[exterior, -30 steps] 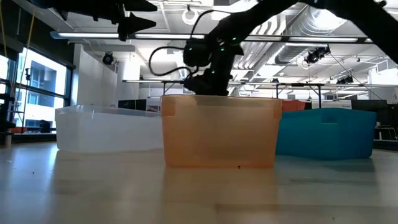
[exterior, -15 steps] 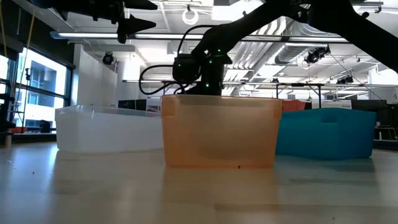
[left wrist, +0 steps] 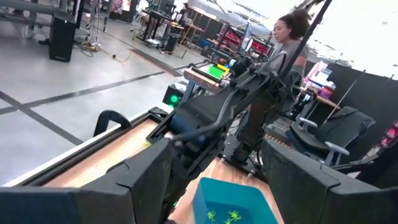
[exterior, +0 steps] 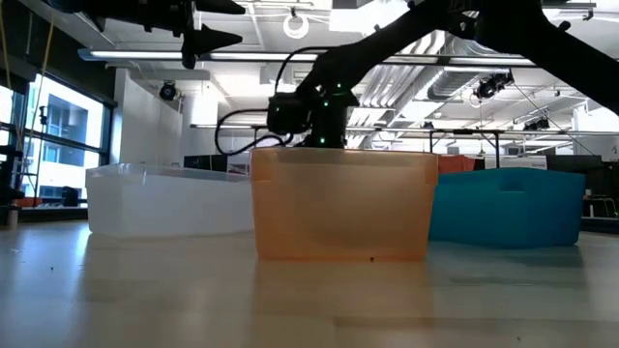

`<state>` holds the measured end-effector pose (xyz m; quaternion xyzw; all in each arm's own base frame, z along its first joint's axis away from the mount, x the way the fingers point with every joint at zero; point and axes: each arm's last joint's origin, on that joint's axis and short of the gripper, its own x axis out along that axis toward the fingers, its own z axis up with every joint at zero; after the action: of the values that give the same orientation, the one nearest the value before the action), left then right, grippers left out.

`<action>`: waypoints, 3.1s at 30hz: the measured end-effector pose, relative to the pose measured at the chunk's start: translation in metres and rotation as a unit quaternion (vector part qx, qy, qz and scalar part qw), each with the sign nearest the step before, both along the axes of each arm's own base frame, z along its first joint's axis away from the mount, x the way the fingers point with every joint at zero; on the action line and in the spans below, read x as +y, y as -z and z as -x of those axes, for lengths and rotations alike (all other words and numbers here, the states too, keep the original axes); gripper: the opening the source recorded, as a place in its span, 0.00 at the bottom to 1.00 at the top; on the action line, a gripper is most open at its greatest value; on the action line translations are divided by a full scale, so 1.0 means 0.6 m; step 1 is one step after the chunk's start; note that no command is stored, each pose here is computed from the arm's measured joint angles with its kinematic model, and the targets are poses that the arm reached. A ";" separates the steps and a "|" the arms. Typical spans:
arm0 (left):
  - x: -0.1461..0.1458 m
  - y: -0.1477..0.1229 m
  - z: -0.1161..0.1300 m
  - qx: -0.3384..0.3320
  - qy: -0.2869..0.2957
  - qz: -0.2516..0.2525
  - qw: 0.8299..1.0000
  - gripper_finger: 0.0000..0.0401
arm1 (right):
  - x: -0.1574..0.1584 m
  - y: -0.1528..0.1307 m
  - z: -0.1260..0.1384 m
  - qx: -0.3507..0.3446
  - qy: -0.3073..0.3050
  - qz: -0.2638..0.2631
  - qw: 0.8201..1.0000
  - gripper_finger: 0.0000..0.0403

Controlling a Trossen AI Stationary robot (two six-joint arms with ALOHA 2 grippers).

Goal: Sort Halloween decoration
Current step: Put the green spider toy into the blue bin

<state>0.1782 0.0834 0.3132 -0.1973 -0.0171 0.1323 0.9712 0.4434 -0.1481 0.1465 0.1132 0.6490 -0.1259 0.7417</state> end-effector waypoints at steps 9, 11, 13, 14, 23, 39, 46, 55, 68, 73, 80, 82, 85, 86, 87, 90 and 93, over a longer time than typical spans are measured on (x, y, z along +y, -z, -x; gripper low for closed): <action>0.000 -0.001 0.000 -0.004 -0.001 0.011 1.000 0.59 | 0.013 0.004 -0.009 0.014 -0.009 0.029 0.999 0.39; 0.000 0.000 0.000 -0.004 -0.001 0.011 1.000 0.59 | 0.016 0.001 -0.012 0.012 -0.023 0.032 0.999 0.28; 0.000 0.000 0.000 -0.003 -0.001 0.011 1.000 0.59 | 0.017 -0.004 -0.016 0.011 -0.031 0.037 0.999 0.13; 0.000 0.000 0.000 -0.003 -0.001 0.011 1.000 0.59 | 0.015 -0.011 -0.021 0.001 -0.033 0.042 0.999 0.07; 0.000 0.000 0.000 -0.003 -0.001 0.011 1.000 0.59 | 0.009 -0.135 -0.030 -0.127 -0.055 0.052 0.989 0.01; 0.000 -0.001 0.000 -0.003 -0.001 0.011 1.000 0.59 | 0.060 -0.220 0.207 -0.298 0.037 0.051 0.952 0.00; 0.001 -0.011 0.001 -0.033 -0.015 -0.002 0.999 0.59 | 0.152 -0.235 0.329 -0.454 0.027 0.016 0.891 0.00; 0.001 -0.017 0.001 -0.052 -0.014 -0.004 0.999 0.59 | 0.186 -0.245 0.376 -0.561 -0.003 0.018 0.828 0.00; 0.001 -0.014 0.001 -0.042 -0.013 0.001 0.999 0.59 | 0.189 -0.247 0.376 -0.568 -0.022 -0.008 0.823 0.00; 0.001 -0.011 0.001 -0.035 -0.013 0.009 0.999 0.59 | 0.189 -0.247 0.376 -0.568 -0.015 -0.019 0.822 0.00; 0.001 -0.010 0.001 -0.030 -0.015 0.000 0.999 0.59 | 0.200 -0.235 0.383 -0.468 -0.008 -0.097 0.878 0.00; 0.001 -0.010 0.001 -0.029 -0.017 -0.006 0.999 0.59 | 0.206 -0.228 0.384 -0.390 -0.001 -0.099 0.915 0.00; 0.001 -0.010 0.001 -0.028 -0.018 -0.006 0.999 0.59 | 0.217 -0.222 0.377 -0.309 -0.027 -0.099 0.946 0.00; 0.002 -0.010 0.001 -0.028 -0.019 -0.006 0.999 0.59 | 0.222 -0.217 0.374 -0.287 -0.038 -0.100 0.952 0.00; 0.002 -0.010 0.001 -0.027 -0.019 -0.007 0.999 0.59 | 0.225 -0.210 0.370 -0.266 -0.047 -0.102 0.957 0.00; 0.002 -0.009 0.001 -0.025 -0.018 -0.006 0.999 0.59 | 0.234 -0.180 0.362 -0.203 -0.059 -0.110 0.971 0.00; 0.002 -0.009 0.001 -0.022 -0.022 -0.019 0.999 0.59 | 0.237 -0.144 0.358 -0.146 -0.053 -0.101 0.983 0.00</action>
<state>0.1777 0.0845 0.3185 -0.1815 -0.0448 0.1486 0.9711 0.2289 -0.0057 0.2329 0.1704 0.5486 -0.0026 0.8185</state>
